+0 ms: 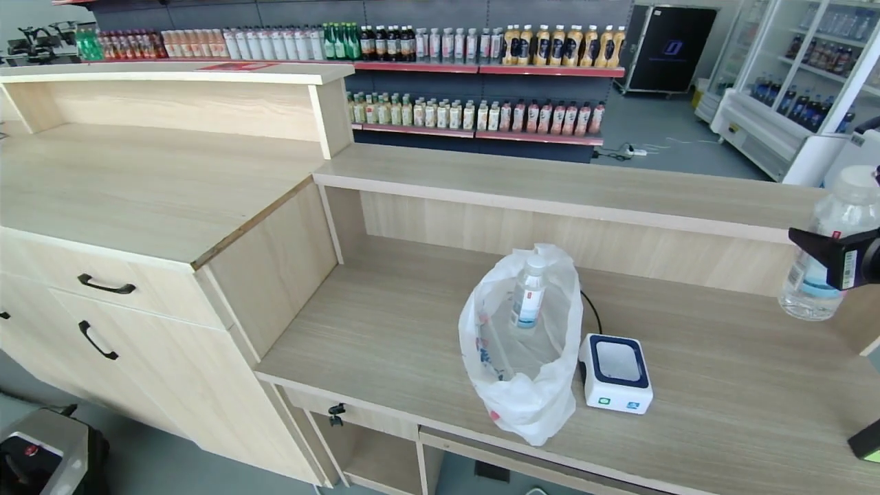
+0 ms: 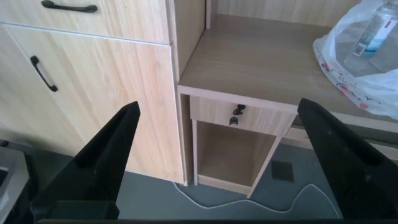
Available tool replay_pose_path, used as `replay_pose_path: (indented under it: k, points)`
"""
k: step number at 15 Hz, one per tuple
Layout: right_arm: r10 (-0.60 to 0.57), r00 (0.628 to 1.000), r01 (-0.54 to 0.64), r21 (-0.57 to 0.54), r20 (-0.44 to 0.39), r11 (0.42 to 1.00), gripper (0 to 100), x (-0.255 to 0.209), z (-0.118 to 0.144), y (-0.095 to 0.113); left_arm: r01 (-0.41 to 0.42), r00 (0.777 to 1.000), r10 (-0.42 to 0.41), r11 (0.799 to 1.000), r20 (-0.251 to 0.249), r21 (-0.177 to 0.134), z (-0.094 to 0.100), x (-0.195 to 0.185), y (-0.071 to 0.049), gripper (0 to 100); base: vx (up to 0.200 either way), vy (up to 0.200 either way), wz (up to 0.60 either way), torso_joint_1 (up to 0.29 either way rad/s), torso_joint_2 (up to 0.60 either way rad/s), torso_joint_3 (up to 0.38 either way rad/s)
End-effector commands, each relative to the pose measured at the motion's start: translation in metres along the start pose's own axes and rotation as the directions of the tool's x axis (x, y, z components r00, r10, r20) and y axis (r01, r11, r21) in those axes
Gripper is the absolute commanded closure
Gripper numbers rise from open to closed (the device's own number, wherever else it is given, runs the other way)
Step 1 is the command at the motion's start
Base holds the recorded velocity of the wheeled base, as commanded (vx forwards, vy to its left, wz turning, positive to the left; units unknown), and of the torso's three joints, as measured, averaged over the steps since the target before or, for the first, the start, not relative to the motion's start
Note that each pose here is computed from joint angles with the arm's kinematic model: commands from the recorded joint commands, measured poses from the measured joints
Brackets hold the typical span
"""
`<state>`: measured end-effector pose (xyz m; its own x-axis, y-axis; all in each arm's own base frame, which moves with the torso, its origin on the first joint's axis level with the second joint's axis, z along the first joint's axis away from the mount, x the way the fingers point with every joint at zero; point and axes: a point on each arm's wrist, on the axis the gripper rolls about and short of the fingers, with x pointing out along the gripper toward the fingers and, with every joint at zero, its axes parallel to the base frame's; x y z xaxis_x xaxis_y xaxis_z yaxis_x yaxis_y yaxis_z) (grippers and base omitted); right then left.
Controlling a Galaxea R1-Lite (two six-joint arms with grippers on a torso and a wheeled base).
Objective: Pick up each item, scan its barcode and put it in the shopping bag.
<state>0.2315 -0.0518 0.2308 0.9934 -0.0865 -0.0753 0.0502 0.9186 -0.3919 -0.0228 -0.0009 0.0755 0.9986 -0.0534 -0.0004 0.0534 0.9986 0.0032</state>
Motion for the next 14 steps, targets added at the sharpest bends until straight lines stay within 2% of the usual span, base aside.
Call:
replay_pose_path:
  k: [1, 4, 6, 10, 14]
  points:
    - [0.102, 0.995, -0.103, -0.014, -0.020, 0.995, 100, 0.016, -0.022, 0.020, 0.000, 1.000, 0.000, 1.000, -0.001, 0.000, 0.000, 0.000, 0.000, 0, 0.000, 0.000, 0.00, 0.000, 0.00, 0.000]
    - [0.311, 0.946, -0.298, -0.129, 0.094, 0.946, 100, 0.030, -0.043, 0.033, 0.000, 1.000, 0.000, 1.000, -0.001, 0.000, 0.000, 0.000, 0.000, 0, 0.000, 0.000, 0.00, 0.000, 0.00, 0.000]
    - [0.384, 0.918, -0.357, -0.216, 0.097, 0.908, 100, 0.039, -0.053, 0.037, 0.000, 1.000, 0.000, 1.000, -0.001, 0.000, 0.000, 0.000, 0.000, 0, 0.000, 0.000, 0.00, 0.000, 0.00, 0.000]
    - [0.465, 0.873, -0.396, -0.346, 0.146, 0.851, 100, 0.051, -0.066, 0.040, 0.000, 1.000, 0.000, 1.000, -0.001, 0.000, 0.000, 0.000, 0.000, 0, 0.000, 0.000, 0.00, 0.000, 0.00, 0.000]
    - [0.517, 0.838, -0.416, -0.411, 0.173, 0.812, 100, 0.057, -0.071, 0.039, 0.000, 1.000, 0.000, 1.000, -0.001, 0.000, 0.000, 0.000, 0.000, 0, 0.000, 0.000, 0.00, 0.000, 0.00, 0.000]
